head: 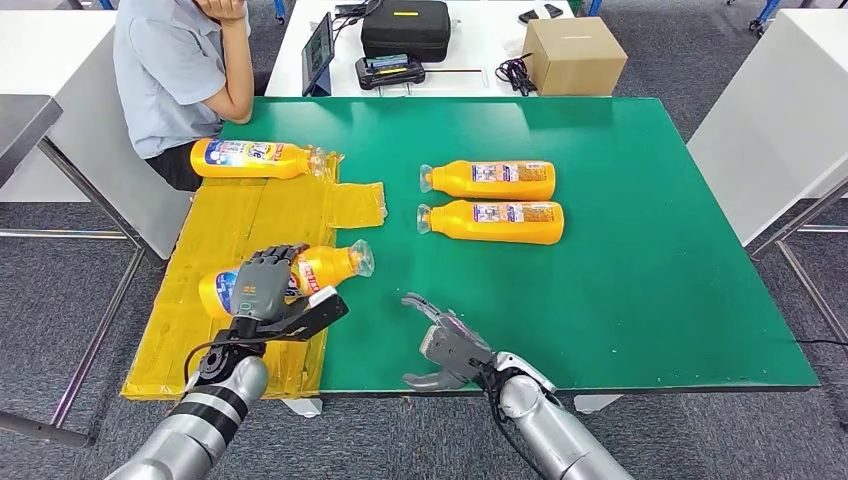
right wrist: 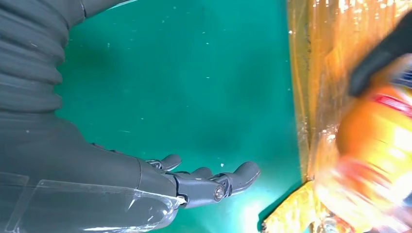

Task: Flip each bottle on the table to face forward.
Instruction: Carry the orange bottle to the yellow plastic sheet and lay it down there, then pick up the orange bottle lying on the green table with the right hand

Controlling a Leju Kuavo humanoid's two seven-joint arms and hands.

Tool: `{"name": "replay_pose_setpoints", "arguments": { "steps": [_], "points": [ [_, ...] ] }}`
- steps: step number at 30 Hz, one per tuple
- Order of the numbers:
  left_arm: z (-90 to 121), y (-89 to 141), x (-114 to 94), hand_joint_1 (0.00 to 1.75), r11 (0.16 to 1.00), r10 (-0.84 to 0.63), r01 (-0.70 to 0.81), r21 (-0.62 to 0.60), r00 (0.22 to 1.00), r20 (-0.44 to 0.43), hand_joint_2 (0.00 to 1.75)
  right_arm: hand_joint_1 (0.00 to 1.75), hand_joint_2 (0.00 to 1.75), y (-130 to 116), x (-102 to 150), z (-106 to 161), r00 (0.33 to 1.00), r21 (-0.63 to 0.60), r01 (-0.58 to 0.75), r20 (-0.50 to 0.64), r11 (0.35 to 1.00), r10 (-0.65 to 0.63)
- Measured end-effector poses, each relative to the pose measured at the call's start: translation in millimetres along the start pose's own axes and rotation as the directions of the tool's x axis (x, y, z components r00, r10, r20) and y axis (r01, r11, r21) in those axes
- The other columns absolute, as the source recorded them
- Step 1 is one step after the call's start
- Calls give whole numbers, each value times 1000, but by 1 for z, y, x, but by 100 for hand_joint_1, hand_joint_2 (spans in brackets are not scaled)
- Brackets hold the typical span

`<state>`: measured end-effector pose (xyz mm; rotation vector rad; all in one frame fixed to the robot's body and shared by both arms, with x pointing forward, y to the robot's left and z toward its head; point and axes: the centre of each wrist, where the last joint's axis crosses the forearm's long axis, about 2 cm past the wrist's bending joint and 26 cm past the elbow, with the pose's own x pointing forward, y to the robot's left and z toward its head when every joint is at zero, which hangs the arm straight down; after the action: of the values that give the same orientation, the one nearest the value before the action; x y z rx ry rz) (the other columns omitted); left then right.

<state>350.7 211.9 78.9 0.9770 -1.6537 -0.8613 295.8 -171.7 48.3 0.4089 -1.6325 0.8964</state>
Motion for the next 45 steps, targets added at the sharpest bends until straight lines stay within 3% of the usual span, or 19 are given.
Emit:
{"name": "replay_pose_setpoints", "arguments": {
  "steps": [4,7,9,11,12,14,20,32,42,45],
  "points": [
    [-1,-2,-14,175,995,-59,58,-87,998,-11,175,0,175,-1,2,-1,1000,3,9,12,1000,-9],
    [-5,-1,-21,159,988,-81,78,-135,997,-10,175,0,175,-1,4,-2,1000,4,14,18,1000,-14],
    [-8,0,-25,114,984,-87,85,-154,996,-6,175,0,175,-1,4,-3,1000,4,14,20,1000,-14],
    [-9,0,-27,47,981,-91,90,-169,996,4,175,0,175,-1,4,-3,1000,4,15,20,1000,-15],
    [-9,0,-28,24,980,-91,91,-178,996,9,175,0,175,-1,4,-3,1000,5,15,21,1000,-15],
    [-10,0,-29,2,977,-90,93,-193,996,22,175,0,175,-1,4,-3,1000,5,15,22,1000,-15],
    [-8,-2,-32,0,969,-57,68,-238,997,53,175,0,175,-2,5,-3,999,6,19,28,1000,-19],
    [-13,0,-35,0,947,-14,23,-320,999,31,175,0,175,-1,4,-2,999,1,24,28,1000,-24],
    [-10,-3,-29,0,940,213,-195,-280,976,34,175,0,175,-2,3,-1,999,-6,22,29,1000,-22],
    [-9,-4,-24,0,961,177,-154,-228,981,85,175,0,175,-2,4,-2,999,-2,25,39,1000,-25]
  ]
}}
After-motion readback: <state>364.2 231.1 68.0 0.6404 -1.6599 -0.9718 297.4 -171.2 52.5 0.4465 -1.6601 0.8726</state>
